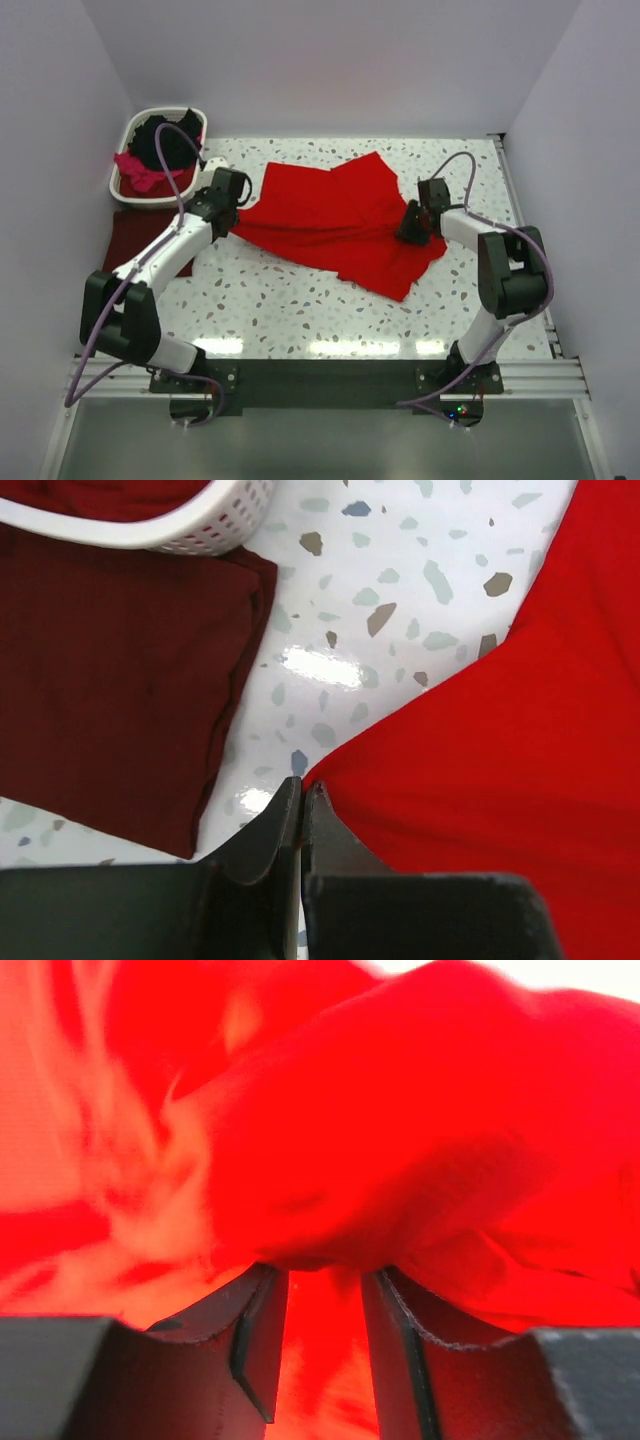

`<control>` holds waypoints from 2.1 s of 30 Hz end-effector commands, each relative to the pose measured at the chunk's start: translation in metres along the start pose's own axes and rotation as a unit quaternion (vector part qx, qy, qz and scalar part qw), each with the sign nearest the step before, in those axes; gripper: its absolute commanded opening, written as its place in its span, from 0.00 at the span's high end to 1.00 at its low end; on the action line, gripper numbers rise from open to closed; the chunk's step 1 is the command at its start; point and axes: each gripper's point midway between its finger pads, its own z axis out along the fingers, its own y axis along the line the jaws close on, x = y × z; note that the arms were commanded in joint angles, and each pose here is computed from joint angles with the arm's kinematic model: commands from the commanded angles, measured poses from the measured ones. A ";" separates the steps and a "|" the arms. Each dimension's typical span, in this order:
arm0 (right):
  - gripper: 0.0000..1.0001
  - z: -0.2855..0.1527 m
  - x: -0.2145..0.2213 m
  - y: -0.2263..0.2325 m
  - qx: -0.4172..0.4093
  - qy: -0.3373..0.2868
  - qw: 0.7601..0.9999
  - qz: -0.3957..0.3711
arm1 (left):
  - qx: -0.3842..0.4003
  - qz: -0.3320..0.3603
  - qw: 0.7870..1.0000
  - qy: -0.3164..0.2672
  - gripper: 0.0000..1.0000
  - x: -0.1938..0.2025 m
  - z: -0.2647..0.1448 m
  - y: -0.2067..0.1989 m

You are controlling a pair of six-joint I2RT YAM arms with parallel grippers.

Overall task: Fold and stack the t-shirts
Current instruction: Flatten the tshirt out

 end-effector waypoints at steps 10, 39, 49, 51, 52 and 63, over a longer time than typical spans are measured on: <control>0.21 -0.039 -0.120 0.031 -0.016 -0.113 0.992 -0.057 | 0.024 -0.014 0.999 -0.046 1.00 -0.006 -0.015 0.012; 0.81 -0.044 0.067 0.017 -0.189 0.007 0.981 -0.048 | 0.017 -0.009 0.999 -0.045 1.00 -0.007 -0.014 0.014; 1.00 -0.189 0.028 0.010 -0.087 0.019 0.992 -0.088 | -0.029 -0.013 0.997 -0.073 1.00 -0.019 -0.023 0.038; 0.94 -0.206 0.040 0.005 -0.085 0.030 0.992 -0.089 | -0.037 -0.014 0.996 -0.077 1.00 -0.020 -0.024 0.041; 0.90 -0.210 0.041 0.002 -0.080 0.023 0.993 -0.088 | -0.039 -0.014 0.996 -0.078 1.00 -0.020 -0.025 0.043; 0.43 -0.184 0.006 0.012 -0.092 -0.059 0.990 -0.085 | -0.028 -0.010 0.997 -0.072 1.00 -0.016 -0.022 0.038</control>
